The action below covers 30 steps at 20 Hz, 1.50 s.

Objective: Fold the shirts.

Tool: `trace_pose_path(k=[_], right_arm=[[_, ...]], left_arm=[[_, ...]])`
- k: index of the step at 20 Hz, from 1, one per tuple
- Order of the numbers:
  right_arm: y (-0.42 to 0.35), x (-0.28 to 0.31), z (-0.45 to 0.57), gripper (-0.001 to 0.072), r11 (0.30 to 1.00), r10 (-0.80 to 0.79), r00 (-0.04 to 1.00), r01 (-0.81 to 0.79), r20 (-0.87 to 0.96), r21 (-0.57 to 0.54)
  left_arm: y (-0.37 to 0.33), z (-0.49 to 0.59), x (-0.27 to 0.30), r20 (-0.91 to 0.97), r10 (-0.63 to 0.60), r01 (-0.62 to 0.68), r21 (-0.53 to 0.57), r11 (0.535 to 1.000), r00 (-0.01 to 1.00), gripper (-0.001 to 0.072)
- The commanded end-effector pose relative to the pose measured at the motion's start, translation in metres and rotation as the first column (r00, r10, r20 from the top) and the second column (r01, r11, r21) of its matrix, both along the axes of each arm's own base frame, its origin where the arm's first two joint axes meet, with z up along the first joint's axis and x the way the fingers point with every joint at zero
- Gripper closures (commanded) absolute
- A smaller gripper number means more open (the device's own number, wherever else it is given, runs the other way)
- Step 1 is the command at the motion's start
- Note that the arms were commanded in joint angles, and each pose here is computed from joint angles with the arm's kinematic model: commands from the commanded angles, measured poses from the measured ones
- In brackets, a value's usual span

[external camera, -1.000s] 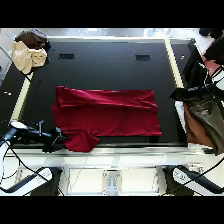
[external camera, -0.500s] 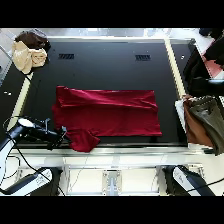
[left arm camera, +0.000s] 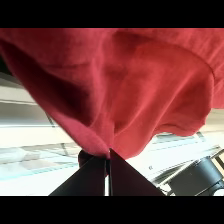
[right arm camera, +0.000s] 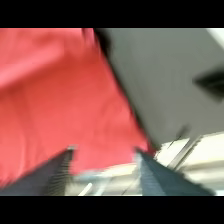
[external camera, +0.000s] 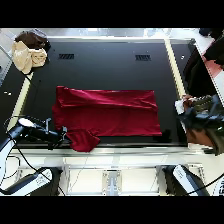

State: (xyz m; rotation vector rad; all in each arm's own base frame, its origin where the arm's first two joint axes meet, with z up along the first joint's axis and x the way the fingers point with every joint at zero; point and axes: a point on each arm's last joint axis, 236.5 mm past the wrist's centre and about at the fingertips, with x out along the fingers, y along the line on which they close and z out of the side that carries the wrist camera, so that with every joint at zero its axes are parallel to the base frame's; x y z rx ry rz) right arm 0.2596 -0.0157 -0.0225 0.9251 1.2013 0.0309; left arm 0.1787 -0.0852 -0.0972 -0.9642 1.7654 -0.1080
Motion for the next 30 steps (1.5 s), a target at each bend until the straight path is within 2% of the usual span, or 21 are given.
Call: trace_pose_path(k=[1, 4, 6, 9, 13, 14, 17, 18, 19, 20, 22, 26, 30], right_arm=[[0.060, -0.039, -0.051, 0.0224, 0.965, 0.012, 0.985, 0.033, -0.171, 0.260], [0.064, -0.042, -0.069, 0.0233, 0.965, -0.028, 0.972, 0.087, -0.231, 0.246], [0.064, -0.043, -0.074, 0.0276, 0.965, -0.062, 0.958, 0.128, -0.279, 0.228], [0.058, -0.055, -0.085, 0.0276, 0.979, -0.055, 0.941, 0.117, -0.333, 0.170], [0.046, -0.038, -0.089, 0.0286, 0.972, -0.143, 0.945, 0.190, -0.295, 0.136], [0.044, -0.033, -0.089, 0.0335, 0.969, -0.164, 0.945, 0.208, -0.282, 0.133], [0.039, -0.024, -0.089, 0.0343, 0.962, -0.203, 0.945, 0.241, -0.257, 0.127], [0.040, -0.024, -0.088, 0.0390, 0.961, -0.204, 0.945, 0.243, -0.257, 0.130], [0.041, -0.023, -0.089, 0.0569, 0.960, -0.203, 0.944, 0.244, -0.261, 0.137], [0.041, -0.023, -0.089, 0.0649, 0.960, -0.200, 0.945, 0.242, -0.259, 0.143], [0.045, -0.019, -0.088, 0.0695, 0.961, -0.182, 0.954, 0.223, -0.236, 0.163], [0.067, -0.015, -0.050, 0.0695, 0.970, 0.016, 0.994, 0.011, -0.107, 0.244], [0.051, -0.015, -0.001, 0.0697, 0.986, 0.135, 0.991, -0.131, -0.027, 0.108]], left_arm=[[-0.005, 0.004, 0.005, 0.029, -0.001, 0.002, -0.029, 1.000, 1.000, 0.0696], [-0.011, 0.008, 0.013, 0.058, 0.017, -0.014, -0.059, 0.998, 0.998, 0.0696], [-0.011, 0.009, 0.013, 0.060, 0.019, -0.015, -0.061, 0.998, 0.998, 0.0696], [-0.010, 0.007, 0.015, 0.066, 0.023, -0.020, -0.054, 0.998, 0.998, 0.0696], [-0.009, 0.006, 0.017, 0.071, 0.028, -0.024, -0.049, 0.999, 0.997, 0.0696], [-0.009, 0.006, 0.017, 0.071, 0.028, -0.024, -0.049, 0.999, 0.997, 0.0695], [-0.008, 0.006, 0.017, 0.074, 0.030, -0.026, -0.046, 0.999, 0.997, 0.0696], [-0.008, 0.006, 0.018, 0.075, 0.030, -0.027, -0.045, 0.999, 0.997, 0.0696], [-0.008, 0.006, 0.018, 0.075, 0.030, -0.027, -0.045, 0.999, 0.997, 0.0695], [-0.008, 0.006, 0.018, 0.076, 0.030, -0.027, -0.044, 0.999, 0.997, 0.0696], [-0.009, 0.006, 0.019, 0.107, 0.001, 0.004, -0.049, 0.999, 0.994, 0.0696], [-0.007, 0.028, 0.026, 0.189, -0.054, 0.066, -0.057, 0.996, 0.980, 0.0696], [0.020, 0.074, 0.048, 0.383, 0.003, -0.012, 0.020, 1.000, 0.924, 0.0696]])
